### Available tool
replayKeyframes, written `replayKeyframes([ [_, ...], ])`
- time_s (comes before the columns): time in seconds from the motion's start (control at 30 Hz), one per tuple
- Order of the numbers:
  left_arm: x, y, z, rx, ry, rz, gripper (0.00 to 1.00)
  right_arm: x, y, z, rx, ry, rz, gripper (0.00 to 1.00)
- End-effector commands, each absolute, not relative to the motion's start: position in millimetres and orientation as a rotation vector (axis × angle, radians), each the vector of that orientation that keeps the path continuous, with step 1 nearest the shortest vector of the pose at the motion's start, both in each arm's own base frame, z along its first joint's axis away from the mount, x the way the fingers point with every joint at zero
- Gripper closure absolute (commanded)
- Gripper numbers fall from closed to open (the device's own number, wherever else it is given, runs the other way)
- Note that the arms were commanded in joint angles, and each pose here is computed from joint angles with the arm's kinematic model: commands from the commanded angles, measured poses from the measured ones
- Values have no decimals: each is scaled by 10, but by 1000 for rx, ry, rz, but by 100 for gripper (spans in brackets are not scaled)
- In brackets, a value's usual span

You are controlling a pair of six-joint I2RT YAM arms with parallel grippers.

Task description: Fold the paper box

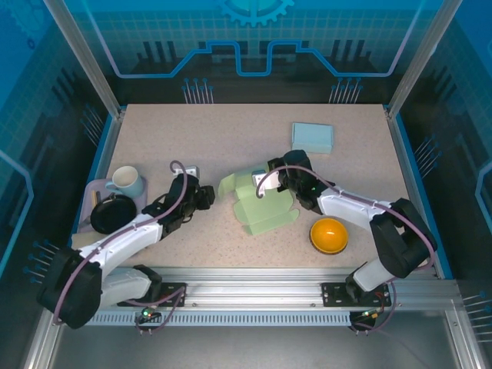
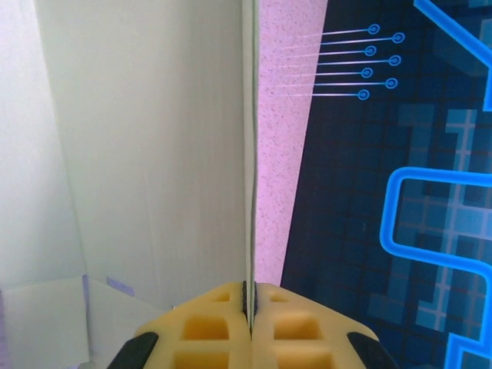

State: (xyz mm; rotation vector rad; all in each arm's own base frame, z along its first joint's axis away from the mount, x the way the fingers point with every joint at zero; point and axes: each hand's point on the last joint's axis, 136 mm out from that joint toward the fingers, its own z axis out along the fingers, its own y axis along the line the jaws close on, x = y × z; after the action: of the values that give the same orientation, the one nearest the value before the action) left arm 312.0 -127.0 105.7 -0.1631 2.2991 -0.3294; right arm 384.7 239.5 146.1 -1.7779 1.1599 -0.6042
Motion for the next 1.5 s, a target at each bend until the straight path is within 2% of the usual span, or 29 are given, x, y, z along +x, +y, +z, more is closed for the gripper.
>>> replayKeyframes([
  [0.0, 3153, -1427, 1027, -83, 2289, -341, 52, 3887, 2475, 1430, -1738, 1119, -646, 100],
  [0.53, 3233, -1718, 789, 50, 2343, -353, 51, 3835, 2360, 1082, -1754, 1157, -682, 100],
  [0.93, 3261, -2061, 886, 138, 2296, -456, 51, 3810, 2388, 1154, -1711, 1153, -695, 100],
  [1.27, 3281, -2148, 706, 110, 2334, -447, 52, 3781, 2370, 1145, -1699, 1159, -703, 100],
  [1.47, 3376, -2167, 696, 96, 2328, -420, 48, 3738, 2357, 1070, -1723, 1164, -705, 100],
])
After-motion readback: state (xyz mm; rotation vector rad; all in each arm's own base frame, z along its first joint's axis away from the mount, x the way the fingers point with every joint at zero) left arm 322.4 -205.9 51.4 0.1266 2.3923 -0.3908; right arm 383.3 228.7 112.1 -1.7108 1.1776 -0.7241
